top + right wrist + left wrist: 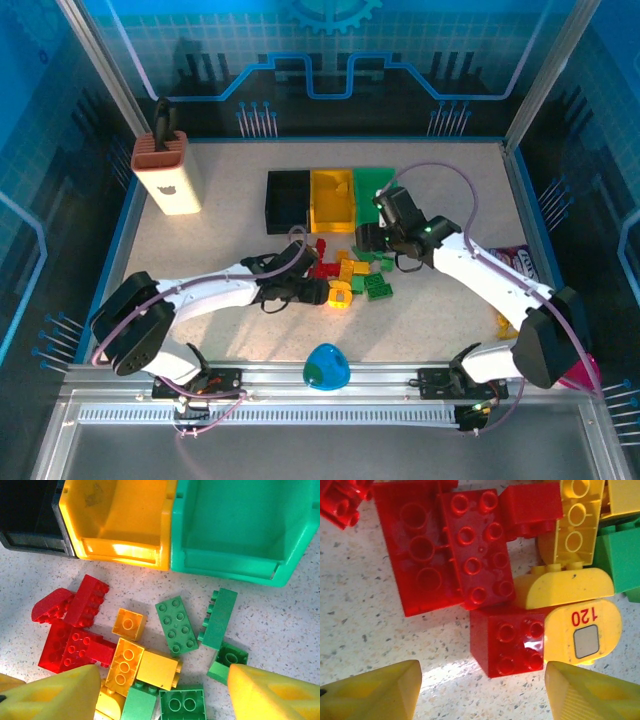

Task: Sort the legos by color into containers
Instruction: Pick up the lego from the middle-left of the table.

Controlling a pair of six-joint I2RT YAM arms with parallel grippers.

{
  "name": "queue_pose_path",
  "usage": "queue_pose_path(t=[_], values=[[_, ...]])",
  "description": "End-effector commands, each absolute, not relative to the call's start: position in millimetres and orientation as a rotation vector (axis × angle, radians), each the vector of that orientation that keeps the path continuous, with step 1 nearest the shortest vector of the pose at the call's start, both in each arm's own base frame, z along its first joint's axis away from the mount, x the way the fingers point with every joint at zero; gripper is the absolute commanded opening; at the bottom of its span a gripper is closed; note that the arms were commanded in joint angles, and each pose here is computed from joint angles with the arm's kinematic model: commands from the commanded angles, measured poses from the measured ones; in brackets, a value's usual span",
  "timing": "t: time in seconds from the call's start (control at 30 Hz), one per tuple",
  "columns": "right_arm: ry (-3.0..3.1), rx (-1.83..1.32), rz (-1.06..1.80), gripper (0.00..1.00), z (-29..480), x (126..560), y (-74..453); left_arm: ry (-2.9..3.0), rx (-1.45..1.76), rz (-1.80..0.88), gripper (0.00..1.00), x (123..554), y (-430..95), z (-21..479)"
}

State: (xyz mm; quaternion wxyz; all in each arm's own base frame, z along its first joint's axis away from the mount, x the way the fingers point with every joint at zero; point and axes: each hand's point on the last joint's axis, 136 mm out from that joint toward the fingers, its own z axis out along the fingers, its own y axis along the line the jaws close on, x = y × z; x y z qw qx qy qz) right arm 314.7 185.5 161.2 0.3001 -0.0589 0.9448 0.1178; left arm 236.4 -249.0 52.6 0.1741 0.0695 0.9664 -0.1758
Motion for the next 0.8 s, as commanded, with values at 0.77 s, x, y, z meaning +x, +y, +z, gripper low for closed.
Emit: queue_pose_path(t=[0.77], values=[[2.459,-0.023,0.358,0.64,162,301,157,2.789,0.233,-0.454,0.34,245,-263,41]])
